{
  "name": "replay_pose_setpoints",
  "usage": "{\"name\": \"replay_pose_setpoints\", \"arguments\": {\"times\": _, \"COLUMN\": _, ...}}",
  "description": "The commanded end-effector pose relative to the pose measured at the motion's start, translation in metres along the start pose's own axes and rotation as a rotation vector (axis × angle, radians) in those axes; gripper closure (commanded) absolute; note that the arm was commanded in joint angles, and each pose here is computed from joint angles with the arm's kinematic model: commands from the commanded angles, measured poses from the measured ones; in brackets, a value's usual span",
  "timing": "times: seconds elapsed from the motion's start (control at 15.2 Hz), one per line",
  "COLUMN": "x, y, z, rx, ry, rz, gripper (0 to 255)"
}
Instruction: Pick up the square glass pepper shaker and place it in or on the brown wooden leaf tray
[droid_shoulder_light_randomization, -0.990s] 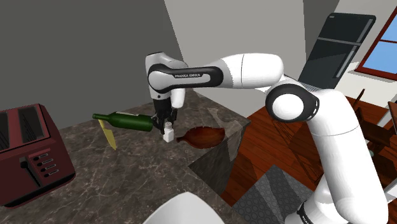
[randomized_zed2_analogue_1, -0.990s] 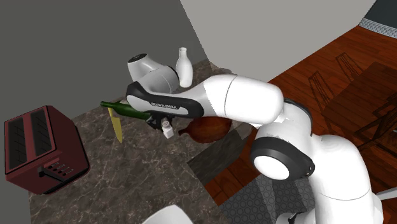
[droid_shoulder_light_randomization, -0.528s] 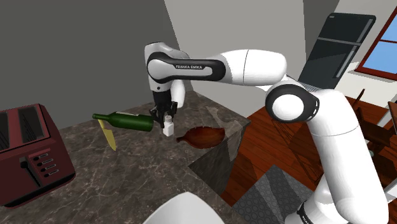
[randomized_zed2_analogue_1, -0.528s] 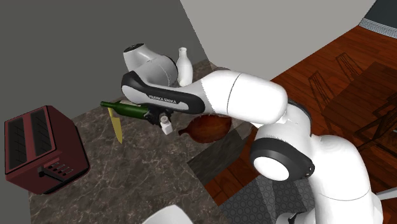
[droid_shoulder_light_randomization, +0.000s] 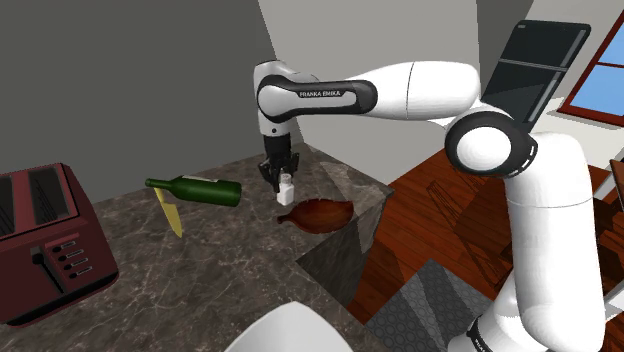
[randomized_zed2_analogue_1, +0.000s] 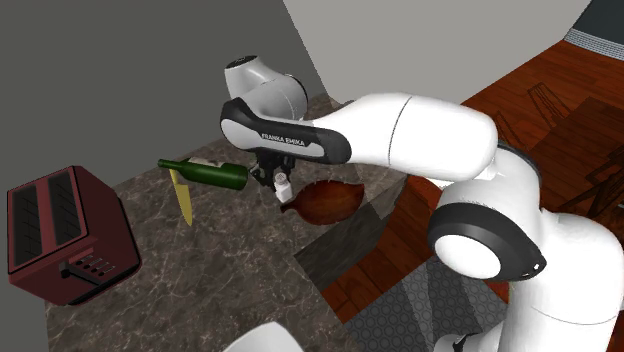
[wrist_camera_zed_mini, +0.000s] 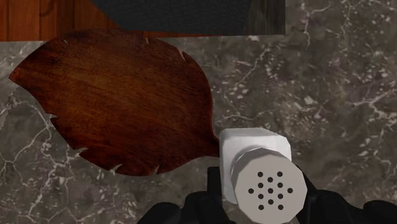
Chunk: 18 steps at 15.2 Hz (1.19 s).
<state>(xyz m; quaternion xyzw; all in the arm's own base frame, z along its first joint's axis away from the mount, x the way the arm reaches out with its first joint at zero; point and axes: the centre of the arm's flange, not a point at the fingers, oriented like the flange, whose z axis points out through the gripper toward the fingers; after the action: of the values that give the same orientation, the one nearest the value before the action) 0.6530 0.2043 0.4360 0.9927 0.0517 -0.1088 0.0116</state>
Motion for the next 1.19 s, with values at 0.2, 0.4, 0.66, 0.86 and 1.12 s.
{"name": "replay_pose_setpoints", "arguments": {"times": 0.2, "x": -0.024, "y": 0.062, "z": 0.003, "rx": 0.0, "ry": 0.0, "rz": -0.001, "gripper": 255}}
{"name": "replay_pose_setpoints", "arguments": {"times": 0.4, "x": -0.037, "y": 0.099, "z": 0.004, "rx": 0.0, "ry": 0.0, "rz": -0.001, "gripper": 255}}
{"name": "replay_pose_setpoints", "arguments": {"times": 0.66, "x": -0.043, "y": 0.122, "z": 0.015, "rx": 0.0, "ry": 0.0, "rz": -0.001, "gripper": 255}}
{"name": "replay_pose_setpoints", "arguments": {"times": 0.86, "x": -0.04, "y": 0.122, "z": 0.031, "rx": 0.0, "ry": 0.0, "rz": -0.001, "gripper": 255}}
{"name": "replay_pose_setpoints", "arguments": {"times": 1.12, "x": -0.035, "y": 0.121, "z": 0.052, "rx": 0.0, "ry": 0.0, "rz": -0.001, "gripper": 255}}
